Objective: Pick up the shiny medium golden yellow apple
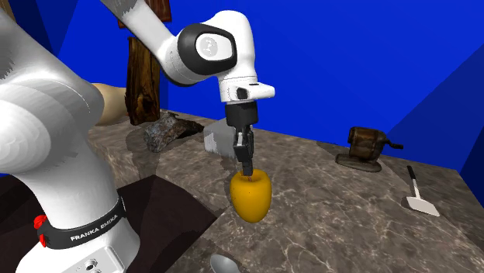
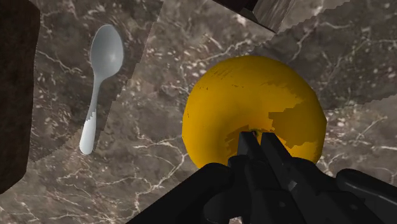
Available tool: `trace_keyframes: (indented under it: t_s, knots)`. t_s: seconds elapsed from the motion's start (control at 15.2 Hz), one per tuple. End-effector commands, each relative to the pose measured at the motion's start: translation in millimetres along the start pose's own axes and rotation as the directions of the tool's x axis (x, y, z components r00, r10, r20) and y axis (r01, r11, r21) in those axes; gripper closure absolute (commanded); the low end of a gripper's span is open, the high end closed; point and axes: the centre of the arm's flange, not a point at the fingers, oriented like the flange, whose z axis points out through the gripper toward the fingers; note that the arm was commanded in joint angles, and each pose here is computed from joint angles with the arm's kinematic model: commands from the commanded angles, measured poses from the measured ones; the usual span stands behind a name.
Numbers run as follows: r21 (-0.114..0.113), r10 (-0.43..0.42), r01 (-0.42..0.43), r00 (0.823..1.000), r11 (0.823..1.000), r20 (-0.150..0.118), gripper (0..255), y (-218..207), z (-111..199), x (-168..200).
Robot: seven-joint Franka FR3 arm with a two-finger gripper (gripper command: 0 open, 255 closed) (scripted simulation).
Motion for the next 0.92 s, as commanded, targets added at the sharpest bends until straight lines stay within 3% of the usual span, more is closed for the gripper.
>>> trace_keyframes:
  t_s: [0.0, 0.86]
  knots:
    - [0.0, 0.0, 0.0, 1.0, 1.0, 0.001, 255, 0.1, 0.2, -0.1]
    - [0.0, 0.0, 0.0, 1.0, 1.0, 0.001, 255, 10.6, -62.0, 9.7]
